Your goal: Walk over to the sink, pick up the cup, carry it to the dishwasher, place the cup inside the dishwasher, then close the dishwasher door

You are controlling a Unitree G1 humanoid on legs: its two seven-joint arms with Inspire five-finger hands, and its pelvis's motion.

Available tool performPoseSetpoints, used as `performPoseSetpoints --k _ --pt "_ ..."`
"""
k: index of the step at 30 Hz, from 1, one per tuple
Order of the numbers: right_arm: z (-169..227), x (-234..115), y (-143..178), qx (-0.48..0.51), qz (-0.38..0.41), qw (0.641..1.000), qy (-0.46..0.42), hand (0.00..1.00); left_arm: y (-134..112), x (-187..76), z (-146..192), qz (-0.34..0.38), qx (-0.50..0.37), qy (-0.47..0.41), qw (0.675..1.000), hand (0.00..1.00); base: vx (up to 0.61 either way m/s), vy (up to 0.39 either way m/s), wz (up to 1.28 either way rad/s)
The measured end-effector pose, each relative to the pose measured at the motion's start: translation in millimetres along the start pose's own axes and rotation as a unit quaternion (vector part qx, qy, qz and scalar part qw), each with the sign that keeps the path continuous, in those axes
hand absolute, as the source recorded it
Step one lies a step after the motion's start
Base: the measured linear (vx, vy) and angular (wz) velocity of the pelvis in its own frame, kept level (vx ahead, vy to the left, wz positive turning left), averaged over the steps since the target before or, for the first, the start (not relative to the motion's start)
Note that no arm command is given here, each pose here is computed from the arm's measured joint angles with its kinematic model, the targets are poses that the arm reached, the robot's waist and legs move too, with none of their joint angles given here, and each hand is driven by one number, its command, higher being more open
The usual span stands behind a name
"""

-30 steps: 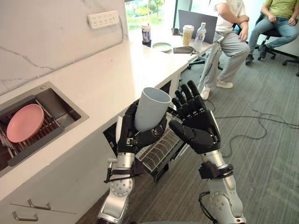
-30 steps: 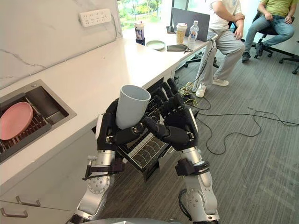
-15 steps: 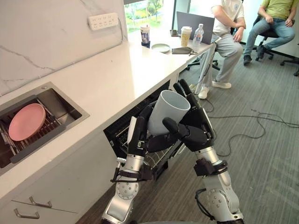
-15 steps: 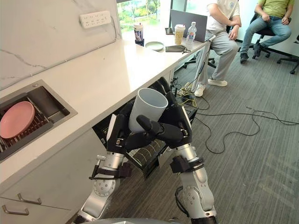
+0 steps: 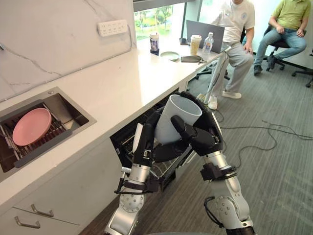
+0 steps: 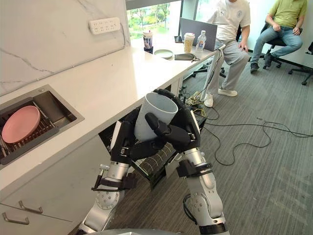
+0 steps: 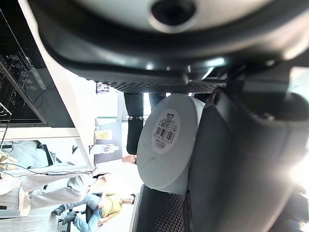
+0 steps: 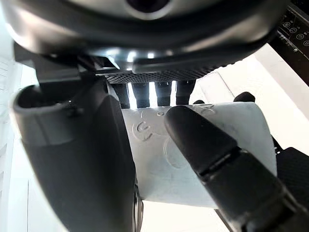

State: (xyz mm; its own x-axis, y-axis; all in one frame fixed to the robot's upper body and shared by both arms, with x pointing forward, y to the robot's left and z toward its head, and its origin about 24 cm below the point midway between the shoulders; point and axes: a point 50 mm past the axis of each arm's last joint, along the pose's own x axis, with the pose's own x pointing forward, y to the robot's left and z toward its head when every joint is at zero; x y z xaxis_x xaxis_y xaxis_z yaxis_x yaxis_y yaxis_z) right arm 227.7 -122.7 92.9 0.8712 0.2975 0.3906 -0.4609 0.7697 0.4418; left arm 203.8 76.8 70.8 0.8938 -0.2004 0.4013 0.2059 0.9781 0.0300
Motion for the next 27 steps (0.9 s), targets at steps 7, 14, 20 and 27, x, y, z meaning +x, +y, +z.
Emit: performPoseSetpoints --k 7,14,20,27 --pt "-1.7 0.3 1.7 0.001 -0.004 1.0 0.002 0.0 0.7 -0.1 -0.6 0.003 -0.004 0.003 1.0 1.0 0.0 0.0 0.0" --pt "-9.8 -2.6 -1.0 0.009 -0.026 0.999 0.016 0.0 1.6 -1.7 -2.2 0.005 -0.004 0.012 1.0 1.0 0.0 0.0 0.0" --pt "-16.4 -8.3 -3.7 0.025 -0.054 0.998 0.027 0.0 4.0 -0.4 -0.7 0.023 -0.015 0.011 1.0 1.0 0.0 0.0 0.01" --pt "-26.8 -14.8 -8.0 0.069 -0.097 0.992 0.036 0.0 11.9 0.2 1.9 0.053 -0.025 0.008 0.998 1.0 0.0 0.0 0.02"
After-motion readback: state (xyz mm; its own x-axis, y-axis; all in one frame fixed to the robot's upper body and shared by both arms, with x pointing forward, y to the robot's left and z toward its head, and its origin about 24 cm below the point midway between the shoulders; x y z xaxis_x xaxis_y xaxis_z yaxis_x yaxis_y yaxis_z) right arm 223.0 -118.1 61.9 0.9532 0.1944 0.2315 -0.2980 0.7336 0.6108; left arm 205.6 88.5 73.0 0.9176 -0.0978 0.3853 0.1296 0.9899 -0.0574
